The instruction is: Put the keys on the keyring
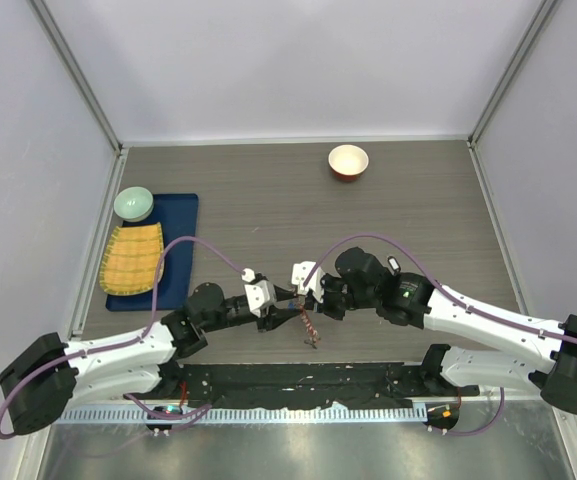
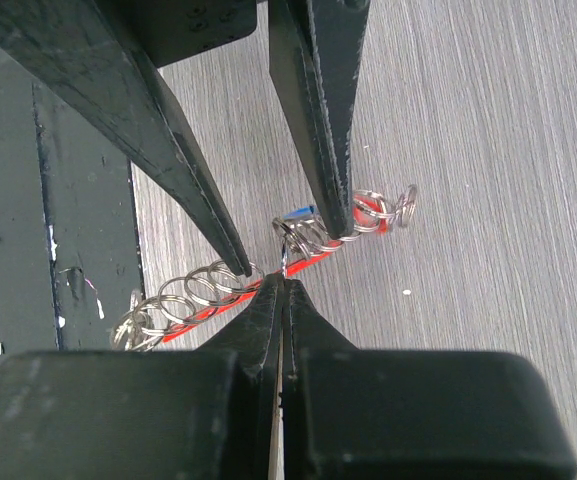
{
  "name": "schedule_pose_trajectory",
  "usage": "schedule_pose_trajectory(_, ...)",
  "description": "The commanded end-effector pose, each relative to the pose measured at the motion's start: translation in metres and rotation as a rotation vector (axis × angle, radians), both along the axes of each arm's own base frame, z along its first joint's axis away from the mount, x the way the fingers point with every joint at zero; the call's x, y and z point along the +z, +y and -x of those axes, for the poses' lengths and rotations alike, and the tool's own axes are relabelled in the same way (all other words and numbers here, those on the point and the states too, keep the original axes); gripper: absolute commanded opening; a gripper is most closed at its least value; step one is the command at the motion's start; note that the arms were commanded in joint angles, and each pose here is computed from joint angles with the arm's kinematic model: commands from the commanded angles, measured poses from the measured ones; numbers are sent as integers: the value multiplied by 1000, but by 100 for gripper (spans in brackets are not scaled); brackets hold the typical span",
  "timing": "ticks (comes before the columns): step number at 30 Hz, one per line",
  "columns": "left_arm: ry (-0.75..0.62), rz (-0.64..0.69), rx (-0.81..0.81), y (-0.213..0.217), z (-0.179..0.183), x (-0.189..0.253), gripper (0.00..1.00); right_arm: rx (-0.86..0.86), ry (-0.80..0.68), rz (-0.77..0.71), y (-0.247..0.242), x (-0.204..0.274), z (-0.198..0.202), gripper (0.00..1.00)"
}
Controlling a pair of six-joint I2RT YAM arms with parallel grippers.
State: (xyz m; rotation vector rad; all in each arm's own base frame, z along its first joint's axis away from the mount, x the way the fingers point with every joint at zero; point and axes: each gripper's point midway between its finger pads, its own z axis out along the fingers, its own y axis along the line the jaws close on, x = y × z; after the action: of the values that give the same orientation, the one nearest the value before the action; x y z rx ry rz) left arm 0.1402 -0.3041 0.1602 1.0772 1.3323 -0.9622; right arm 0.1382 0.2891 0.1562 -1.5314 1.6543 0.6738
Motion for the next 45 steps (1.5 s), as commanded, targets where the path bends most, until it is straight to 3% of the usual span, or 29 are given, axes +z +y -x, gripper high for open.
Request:
schedule_pose_trajectory(1, -86, 73, -8, -4, -2, 35, 43, 6, -35, -84, 11, 22, -3, 1)
schedule_pose_trajectory(17, -70, 20, -64, -13, 1, 24, 25, 9, -33, -85, 12, 22, -3, 1)
schedule_pose_trajectory(28, -23, -44, -41, -8, -1, 6, 19, 3, -40, -93, 10, 25, -3, 1)
schedule_pose_trajectory(45, -6, -81, 33, 2, -9, -6, 19, -6, -49, -100, 9, 27, -4, 1)
